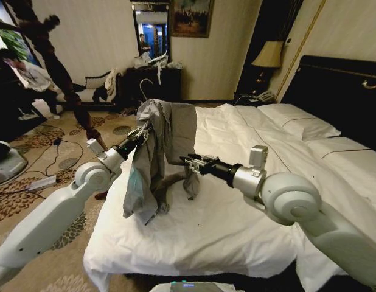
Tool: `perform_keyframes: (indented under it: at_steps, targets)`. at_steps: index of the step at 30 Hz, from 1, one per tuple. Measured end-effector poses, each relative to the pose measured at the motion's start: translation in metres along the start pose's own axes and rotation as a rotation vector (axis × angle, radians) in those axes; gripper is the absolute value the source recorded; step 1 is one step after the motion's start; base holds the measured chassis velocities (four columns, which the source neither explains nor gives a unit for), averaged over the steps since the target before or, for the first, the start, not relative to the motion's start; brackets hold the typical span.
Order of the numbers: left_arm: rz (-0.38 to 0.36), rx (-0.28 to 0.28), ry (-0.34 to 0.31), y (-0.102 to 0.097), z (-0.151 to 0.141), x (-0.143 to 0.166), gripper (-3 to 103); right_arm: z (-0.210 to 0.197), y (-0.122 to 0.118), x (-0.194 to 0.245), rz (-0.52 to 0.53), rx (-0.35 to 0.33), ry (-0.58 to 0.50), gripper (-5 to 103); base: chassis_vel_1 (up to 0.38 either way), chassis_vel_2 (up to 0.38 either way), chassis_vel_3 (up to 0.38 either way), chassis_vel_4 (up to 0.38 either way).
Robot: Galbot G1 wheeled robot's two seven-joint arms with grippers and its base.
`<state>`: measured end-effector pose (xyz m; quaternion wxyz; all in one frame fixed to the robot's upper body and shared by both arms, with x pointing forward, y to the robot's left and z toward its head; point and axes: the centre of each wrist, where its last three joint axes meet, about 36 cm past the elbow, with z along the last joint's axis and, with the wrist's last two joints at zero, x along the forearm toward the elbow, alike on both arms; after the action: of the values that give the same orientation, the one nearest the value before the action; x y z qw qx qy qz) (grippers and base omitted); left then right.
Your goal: Pick up the clothes from the bed and hang them on the clothes hanger.
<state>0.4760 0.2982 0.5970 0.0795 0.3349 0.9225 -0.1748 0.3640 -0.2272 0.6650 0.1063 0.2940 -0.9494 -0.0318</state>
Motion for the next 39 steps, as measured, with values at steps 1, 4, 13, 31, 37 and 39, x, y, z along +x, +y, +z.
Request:
perform_keyframes:
  at_steps: [1,4,13,31,37,39]
  targets:
    - [-0.001,-0.01,0.001,0.0,-0.003,0.004,15,0.015,-0.02,-0.001,0.096,0.05,-0.023,61,0.0,0.0,0.0,0.0]
    - [-0.004,-0.021,0.007,-0.001,-0.007,0.011,15,0.039,-0.041,-0.001,0.19,0.081,-0.021,72,0.0,0.0,0.0,0.0]
    - [-0.004,-0.049,0.031,-0.004,-0.01,0.022,15,0.119,-0.091,0.023,0.423,0.18,-0.093,99,0.0,0.0,0.0,0.0]
    - [0.008,-0.069,0.046,-0.014,-0.008,0.034,15,0.289,-0.034,0.126,0.659,0.215,-0.08,100,0.0,0.0,0.0,0.0]
    - [0.003,-0.064,0.044,-0.014,-0.006,0.036,15,0.307,-0.019,0.129,0.682,0.211,-0.072,100,0.0,0.0,0.0,0.0]
    - [0.001,-0.064,0.041,-0.014,-0.006,0.037,15,0.307,-0.018,0.129,0.682,0.209,-0.073,100,0.0,0.0,0.0,0.0]
